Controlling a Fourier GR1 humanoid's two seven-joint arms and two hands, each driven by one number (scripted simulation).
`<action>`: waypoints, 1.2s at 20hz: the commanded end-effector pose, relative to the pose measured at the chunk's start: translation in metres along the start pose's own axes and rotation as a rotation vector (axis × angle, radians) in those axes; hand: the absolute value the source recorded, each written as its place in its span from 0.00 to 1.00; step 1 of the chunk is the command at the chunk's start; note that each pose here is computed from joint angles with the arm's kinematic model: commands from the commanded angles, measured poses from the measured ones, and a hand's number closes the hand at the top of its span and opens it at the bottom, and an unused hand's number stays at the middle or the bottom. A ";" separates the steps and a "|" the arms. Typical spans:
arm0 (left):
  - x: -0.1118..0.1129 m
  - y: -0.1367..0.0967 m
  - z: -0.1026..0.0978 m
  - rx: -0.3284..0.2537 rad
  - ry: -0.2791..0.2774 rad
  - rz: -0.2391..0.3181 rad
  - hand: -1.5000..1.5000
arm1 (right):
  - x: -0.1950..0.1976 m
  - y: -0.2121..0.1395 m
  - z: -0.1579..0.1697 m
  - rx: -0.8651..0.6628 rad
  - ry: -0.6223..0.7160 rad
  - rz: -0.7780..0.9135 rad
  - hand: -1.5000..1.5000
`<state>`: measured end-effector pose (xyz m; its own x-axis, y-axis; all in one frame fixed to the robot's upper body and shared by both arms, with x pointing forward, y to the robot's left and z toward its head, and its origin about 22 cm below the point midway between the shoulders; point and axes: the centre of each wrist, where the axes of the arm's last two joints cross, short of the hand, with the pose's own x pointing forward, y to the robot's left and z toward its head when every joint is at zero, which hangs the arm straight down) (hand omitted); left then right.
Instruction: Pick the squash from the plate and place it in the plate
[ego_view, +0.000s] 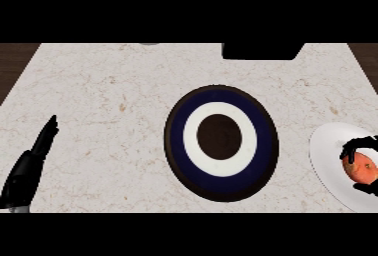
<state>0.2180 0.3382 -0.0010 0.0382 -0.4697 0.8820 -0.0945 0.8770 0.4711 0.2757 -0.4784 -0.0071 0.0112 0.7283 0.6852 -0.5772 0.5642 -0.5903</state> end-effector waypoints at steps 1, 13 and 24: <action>-0.005 0.009 -0.001 0.027 0.044 -0.015 0.50 | -0.027 0.048 0.014 -0.111 0.137 -0.052 1.00; -0.012 0.007 0.019 0.041 0.055 -0.007 0.50 | -0.053 0.091 0.057 -0.772 0.554 0.064 1.00; -0.009 0.009 0.020 0.086 0.075 -0.007 0.50 | 0.014 0.093 0.057 -1.177 0.204 0.212 1.00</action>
<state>0.1951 0.3575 -0.0027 0.1109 -0.4671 0.8772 -0.1684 0.8611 0.4798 0.1760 -0.4587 -0.0451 0.3086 0.8008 0.5133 0.4101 0.3749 -0.8314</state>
